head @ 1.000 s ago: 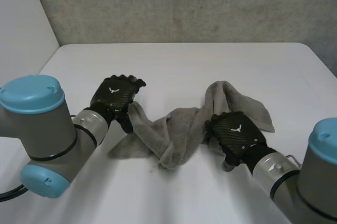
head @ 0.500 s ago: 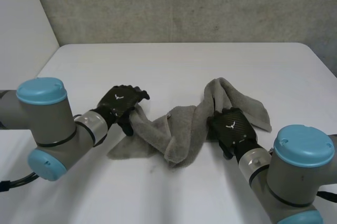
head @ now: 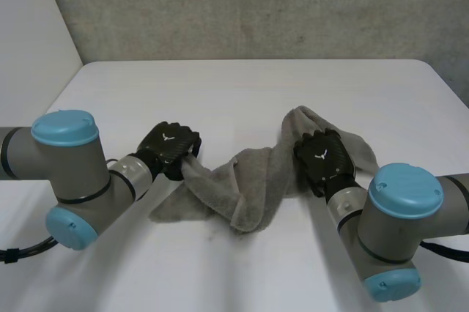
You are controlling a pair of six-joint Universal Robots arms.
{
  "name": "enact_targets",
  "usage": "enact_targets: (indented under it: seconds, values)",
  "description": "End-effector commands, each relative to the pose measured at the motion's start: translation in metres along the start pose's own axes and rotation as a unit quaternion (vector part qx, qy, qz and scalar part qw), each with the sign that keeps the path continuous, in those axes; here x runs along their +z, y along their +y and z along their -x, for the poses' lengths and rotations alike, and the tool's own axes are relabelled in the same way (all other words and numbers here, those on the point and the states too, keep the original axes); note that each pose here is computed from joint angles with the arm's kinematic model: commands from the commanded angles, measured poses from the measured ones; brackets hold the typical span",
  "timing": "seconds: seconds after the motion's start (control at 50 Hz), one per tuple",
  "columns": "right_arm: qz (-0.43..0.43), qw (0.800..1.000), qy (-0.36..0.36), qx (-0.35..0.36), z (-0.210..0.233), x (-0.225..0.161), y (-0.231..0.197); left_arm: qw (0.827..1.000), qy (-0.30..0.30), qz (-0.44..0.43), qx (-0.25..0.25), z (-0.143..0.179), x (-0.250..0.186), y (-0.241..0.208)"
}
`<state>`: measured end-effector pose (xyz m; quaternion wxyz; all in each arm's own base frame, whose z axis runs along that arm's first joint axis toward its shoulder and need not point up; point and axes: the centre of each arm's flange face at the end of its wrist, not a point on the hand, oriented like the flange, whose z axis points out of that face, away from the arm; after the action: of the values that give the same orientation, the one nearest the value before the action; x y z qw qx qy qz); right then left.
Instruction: Fold the towel.
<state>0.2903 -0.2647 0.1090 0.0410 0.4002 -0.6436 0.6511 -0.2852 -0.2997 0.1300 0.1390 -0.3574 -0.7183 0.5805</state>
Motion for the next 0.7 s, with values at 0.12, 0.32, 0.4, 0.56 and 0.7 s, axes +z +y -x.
enact_targets:
  seconds: [0.12, 0.32, 0.4, 0.56, 0.7]
  values:
    - [-0.012, 0.999, 0.016, -0.041, -0.009, 0.013, 0.002, 1.000, -0.005, -0.007, 0.000, 0.001, 0.001, -0.001]
    - [-0.042, 0.998, 0.031, -0.042, -0.009, 0.026, 0.002, 1.000, -0.007, -0.010, 0.001, 0.001, 0.001, -0.001]
    - [-0.054, 0.997, 0.045, -0.038, -0.020, 0.028, -0.007, 1.000, -0.006, -0.009, 0.001, 0.001, 0.001, 0.000]
    - [-0.115, 0.985, 0.125, -0.032, -0.100, 0.011, -0.076, 0.997, -0.057, -0.050, 0.013, 0.028, -0.014, -0.040]
    - [-0.083, 0.989, 0.120, -0.027, -0.151, -0.017, -0.125, 0.980, -0.156, -0.121, 0.033, 0.061, -0.056, -0.109]
